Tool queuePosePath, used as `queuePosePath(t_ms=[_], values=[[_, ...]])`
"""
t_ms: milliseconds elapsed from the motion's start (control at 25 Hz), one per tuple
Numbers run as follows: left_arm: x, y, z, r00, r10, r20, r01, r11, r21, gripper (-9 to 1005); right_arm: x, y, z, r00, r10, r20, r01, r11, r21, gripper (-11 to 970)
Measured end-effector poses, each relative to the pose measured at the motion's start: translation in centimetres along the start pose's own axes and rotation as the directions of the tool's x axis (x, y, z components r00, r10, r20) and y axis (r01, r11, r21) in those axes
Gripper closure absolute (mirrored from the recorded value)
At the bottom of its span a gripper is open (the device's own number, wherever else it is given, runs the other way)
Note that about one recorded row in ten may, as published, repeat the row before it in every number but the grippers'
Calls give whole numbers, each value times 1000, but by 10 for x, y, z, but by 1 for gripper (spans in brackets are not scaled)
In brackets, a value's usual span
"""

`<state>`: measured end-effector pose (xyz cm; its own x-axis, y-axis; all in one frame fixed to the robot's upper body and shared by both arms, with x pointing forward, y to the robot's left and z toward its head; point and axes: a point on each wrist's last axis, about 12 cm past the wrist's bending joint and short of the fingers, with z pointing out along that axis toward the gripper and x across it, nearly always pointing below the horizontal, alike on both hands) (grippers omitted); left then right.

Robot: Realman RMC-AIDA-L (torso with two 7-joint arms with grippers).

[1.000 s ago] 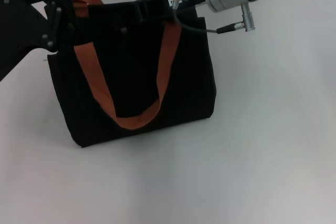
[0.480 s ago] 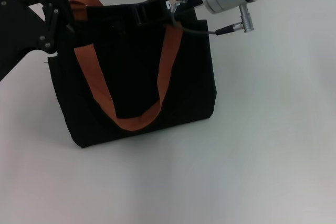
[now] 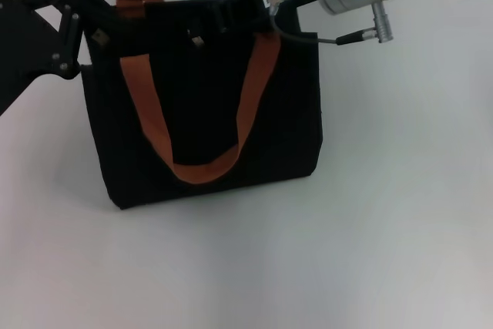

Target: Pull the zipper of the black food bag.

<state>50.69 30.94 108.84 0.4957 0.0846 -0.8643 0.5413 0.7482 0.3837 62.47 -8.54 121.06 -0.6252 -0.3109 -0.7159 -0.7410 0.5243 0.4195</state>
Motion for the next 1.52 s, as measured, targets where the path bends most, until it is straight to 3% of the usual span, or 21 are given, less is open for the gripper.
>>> queuePosePath(t_ms=[440, 1200, 1400, 1520], values=[[0, 1, -3, 1000, 0, -4, 0, 1000, -17, 948, 2, -7, -13, 1000, -8, 24, 6, 997, 72, 958], [-2, 1, -1, 1000, 0, 18, 0, 1000, -8, 947, -3, 5, -6, 1000, 21, -17, -21, 999, -46, 849], [-3, 1, 0, 1000, -2, 22, 2, 1000, -6, 946, -3, 6, -4, 999, 22, -26, -23, 998, -51, 664], [-3, 1, 0, 1000, -3, 23, 3, 1000, -6, 946, -4, 7, -3, 999, 24, -26, -25, 998, -59, 641]])
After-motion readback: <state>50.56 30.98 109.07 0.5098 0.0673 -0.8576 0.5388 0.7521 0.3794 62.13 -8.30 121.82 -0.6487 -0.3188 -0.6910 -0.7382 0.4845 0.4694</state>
